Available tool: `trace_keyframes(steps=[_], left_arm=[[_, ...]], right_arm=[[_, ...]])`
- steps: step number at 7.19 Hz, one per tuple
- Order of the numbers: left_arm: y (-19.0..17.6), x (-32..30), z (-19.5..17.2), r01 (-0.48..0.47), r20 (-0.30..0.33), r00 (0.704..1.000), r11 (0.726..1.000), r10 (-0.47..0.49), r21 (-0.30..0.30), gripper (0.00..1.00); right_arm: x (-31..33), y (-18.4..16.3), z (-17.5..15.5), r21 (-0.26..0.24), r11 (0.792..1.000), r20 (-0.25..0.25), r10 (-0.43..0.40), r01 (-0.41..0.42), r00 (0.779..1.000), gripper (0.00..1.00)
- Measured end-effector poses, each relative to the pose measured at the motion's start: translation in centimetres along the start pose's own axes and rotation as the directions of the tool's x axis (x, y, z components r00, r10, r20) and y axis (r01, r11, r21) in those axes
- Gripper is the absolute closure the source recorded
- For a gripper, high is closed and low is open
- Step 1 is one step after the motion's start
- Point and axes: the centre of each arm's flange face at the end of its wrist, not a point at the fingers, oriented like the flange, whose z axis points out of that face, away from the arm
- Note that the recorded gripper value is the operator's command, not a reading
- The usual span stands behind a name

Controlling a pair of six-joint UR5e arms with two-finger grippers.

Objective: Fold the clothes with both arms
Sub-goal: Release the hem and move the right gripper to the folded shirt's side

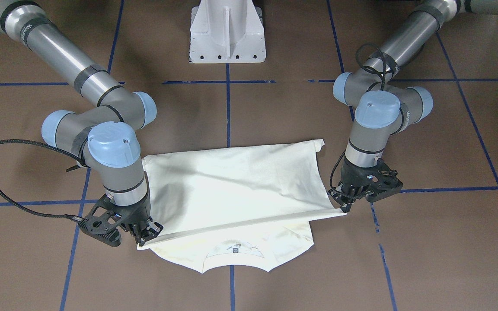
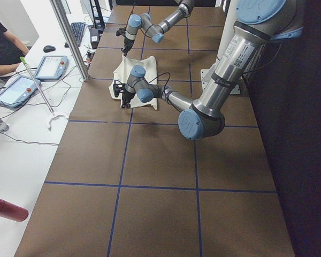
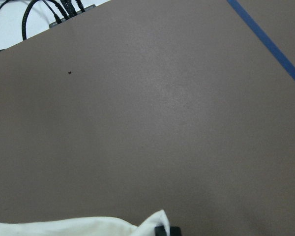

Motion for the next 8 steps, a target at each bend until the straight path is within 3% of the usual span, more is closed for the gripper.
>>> trace_keyframes(steps=[1,2,4,7,8], left_arm=[[0.0,0.0,0.0,0.000,0.002,1.000,1.000,0.000,0.003,0.74],[-0.1,0.0,0.0,0.000,0.002,1.000,1.000,0.000,0.014,0.68],[-0.5,0.8,-0.5,0.001,-0.009,1.000,0.999,-0.001,0.032,0.68],[-2.5,0.8,-1.5,0.009,-0.037,0.999,0.998,-0.007,0.063,0.68],[-3.0,0.8,-1.8,0.012,-0.047,0.999,0.997,-0.009,0.070,0.68]], right_arm=[[0.1,0.1,0.3,0.000,1.000,0.002,-0.003,0.003,1.000,0.75],[0.0,0.4,0.5,-0.001,1.000,0.004,-0.008,0.008,1.000,0.71],[-0.4,1.4,0.4,-0.003,1.000,0.014,-0.018,0.018,1.000,0.61],[-0.9,1.7,-2.3,-0.009,1.000,0.108,-0.017,0.018,0.994,0.43],[0.4,2.5,-3.5,-0.034,0.999,0.139,-0.011,0.016,0.990,0.37]])
